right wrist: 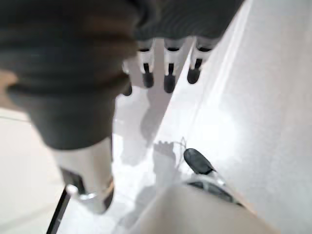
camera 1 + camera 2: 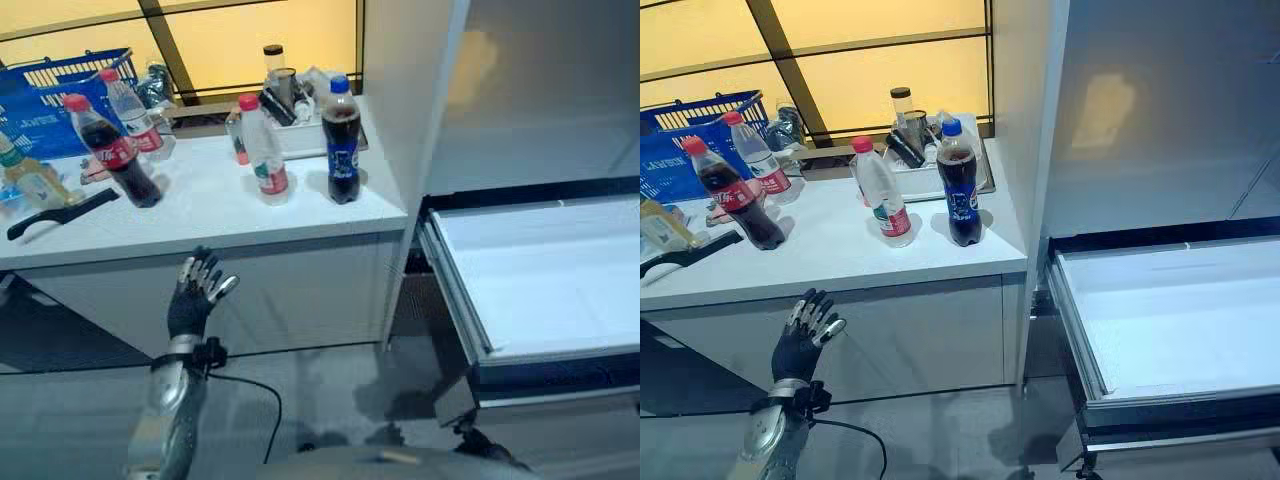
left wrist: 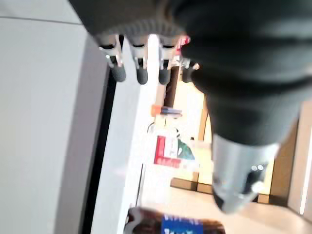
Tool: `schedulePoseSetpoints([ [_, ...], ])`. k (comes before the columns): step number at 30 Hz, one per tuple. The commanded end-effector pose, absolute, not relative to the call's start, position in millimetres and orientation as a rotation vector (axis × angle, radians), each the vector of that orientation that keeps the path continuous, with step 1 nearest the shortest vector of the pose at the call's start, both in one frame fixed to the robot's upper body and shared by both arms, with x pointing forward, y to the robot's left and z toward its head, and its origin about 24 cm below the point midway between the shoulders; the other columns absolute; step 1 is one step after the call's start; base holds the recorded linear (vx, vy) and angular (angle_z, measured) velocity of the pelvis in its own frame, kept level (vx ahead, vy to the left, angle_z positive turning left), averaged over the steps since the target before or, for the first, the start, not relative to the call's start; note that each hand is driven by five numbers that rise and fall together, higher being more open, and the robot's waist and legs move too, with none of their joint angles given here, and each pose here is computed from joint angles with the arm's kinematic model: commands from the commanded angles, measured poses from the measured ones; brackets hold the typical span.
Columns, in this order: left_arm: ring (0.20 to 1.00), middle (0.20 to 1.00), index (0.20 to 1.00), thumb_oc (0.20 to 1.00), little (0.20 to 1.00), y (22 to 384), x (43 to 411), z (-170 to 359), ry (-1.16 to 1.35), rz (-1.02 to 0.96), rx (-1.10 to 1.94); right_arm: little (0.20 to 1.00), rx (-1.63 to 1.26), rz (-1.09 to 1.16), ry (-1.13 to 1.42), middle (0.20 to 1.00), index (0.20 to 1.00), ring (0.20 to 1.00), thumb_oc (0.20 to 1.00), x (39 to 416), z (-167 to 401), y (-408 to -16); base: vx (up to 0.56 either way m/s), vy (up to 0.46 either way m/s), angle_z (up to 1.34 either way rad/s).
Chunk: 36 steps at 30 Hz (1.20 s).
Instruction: Take the drinks into the refrigerator
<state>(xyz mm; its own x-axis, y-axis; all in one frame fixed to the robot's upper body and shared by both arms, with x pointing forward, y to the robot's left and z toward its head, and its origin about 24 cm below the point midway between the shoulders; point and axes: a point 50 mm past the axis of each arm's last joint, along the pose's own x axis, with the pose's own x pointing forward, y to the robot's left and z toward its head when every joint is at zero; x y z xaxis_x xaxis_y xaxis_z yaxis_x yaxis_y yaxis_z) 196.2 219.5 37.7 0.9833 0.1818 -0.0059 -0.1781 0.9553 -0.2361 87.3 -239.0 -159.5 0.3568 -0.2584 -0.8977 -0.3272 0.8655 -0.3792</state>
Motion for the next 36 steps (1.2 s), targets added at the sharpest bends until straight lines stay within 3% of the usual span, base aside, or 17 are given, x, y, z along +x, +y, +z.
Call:
schedulePoseSetpoints([
  [1, 1.0, 1.0, 1.0, 1.0, 1.0, 227.6, 209.3, 84.7, -0.235, 0.148, -0.163, 1.0, -0.572, 0.084, 1.124, 1.0, 1.0, 1.0, 1.0, 132.1, -152.7, -222.3, 0.68, -0.108, 0.45],
  [22, 1.0, 1.0, 1.0, 1.0, 1.0, 237.1, 247.7, 114.8, -0.326, 0.221, -0.177, 1.0, -0.611, 0.132, 1.133, 1.0, 1.0, 1.0, 1.0, 129.3, -154.2, -216.8, 0.0, 0.0, 0.0],
  [36, 1.0, 1.0, 1.0, 1.0, 1.0, 275.7, 286.8, 170.7, -0.42, 0.257, 0.04, 1.0, -0.637, 0.197, 1.147, 1.0, 1.0, 1.0, 1.0, 121.5, -155.7, -217.9, 0.0, -0.001, -0.01],
])
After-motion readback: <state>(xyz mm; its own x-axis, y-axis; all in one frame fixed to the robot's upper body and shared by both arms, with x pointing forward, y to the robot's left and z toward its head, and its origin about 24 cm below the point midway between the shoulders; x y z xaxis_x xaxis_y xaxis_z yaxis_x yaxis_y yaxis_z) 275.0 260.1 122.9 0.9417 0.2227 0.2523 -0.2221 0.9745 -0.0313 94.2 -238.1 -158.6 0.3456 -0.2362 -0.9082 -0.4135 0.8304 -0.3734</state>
